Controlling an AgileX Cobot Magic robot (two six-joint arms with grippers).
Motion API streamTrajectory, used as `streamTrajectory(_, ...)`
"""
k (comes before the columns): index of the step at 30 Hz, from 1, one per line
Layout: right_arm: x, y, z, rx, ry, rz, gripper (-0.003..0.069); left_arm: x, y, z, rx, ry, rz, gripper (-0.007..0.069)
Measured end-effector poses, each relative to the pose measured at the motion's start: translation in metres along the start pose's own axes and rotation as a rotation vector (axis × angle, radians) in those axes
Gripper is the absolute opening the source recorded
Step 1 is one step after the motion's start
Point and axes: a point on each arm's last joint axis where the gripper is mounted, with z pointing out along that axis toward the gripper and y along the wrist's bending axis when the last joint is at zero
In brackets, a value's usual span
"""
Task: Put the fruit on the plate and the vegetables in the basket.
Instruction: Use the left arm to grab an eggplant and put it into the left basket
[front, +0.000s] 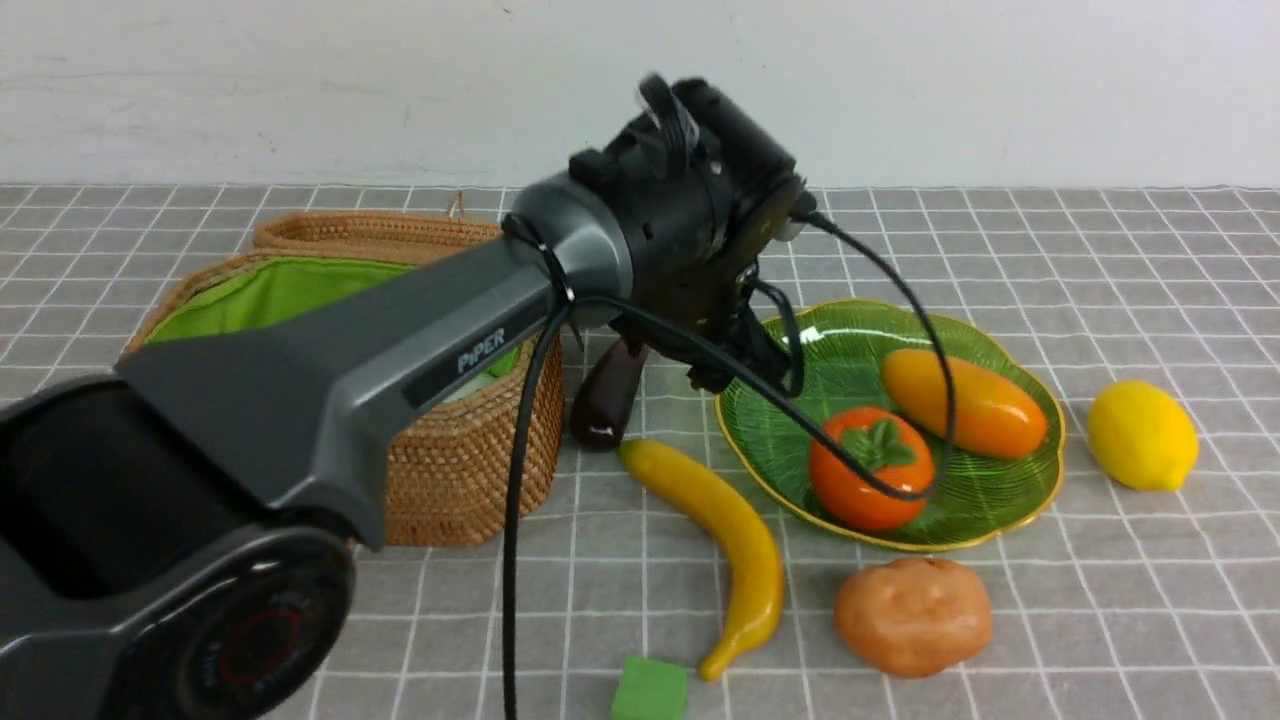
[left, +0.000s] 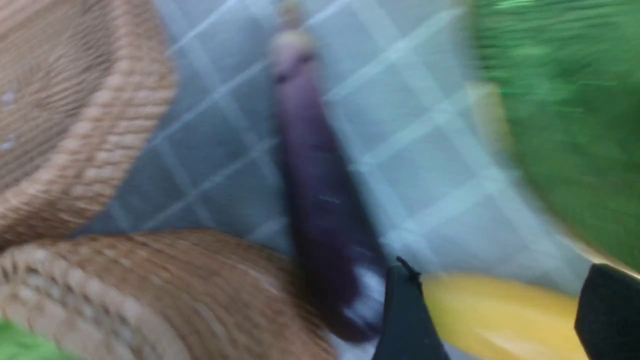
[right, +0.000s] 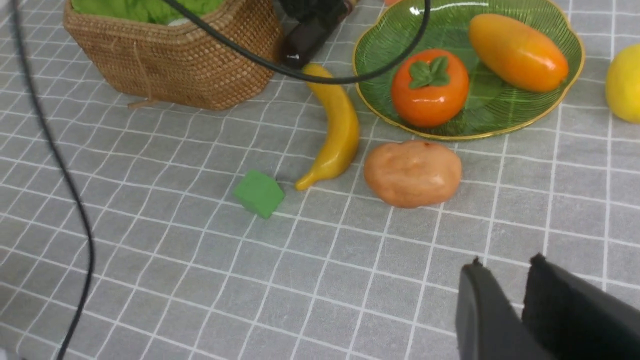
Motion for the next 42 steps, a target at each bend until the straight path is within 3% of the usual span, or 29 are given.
streamTrajectory(3, 0.000, 0.000, 0.000, -0.001, 0.003, 0.000, 0.0142, 0.003, 0.002, 0.025, -0.057, -0.011, 0.015, 0.0438)
streamTrajectory(12, 0.001, 0.001, 0.000, -0.012, 0.016, 0.005, 0.0141, 0.009, 0.004, 0.057, -0.070, -0.006, 0.021, 0.0438)
streamTrajectory(24, 0.002, 0.002, 0.000, -0.021, 0.027, 0.009, 0.0141, 0.010, 0.011, 0.066, -0.139, -0.016, 0.025, 0.0438)
streamTrajectory(42, 0.003, 0.003, 0.000, -0.033, 0.037, 0.013, 0.0140, 0.016, 0.004, 0.083, -0.127, -0.017, 0.049, 0.0419)
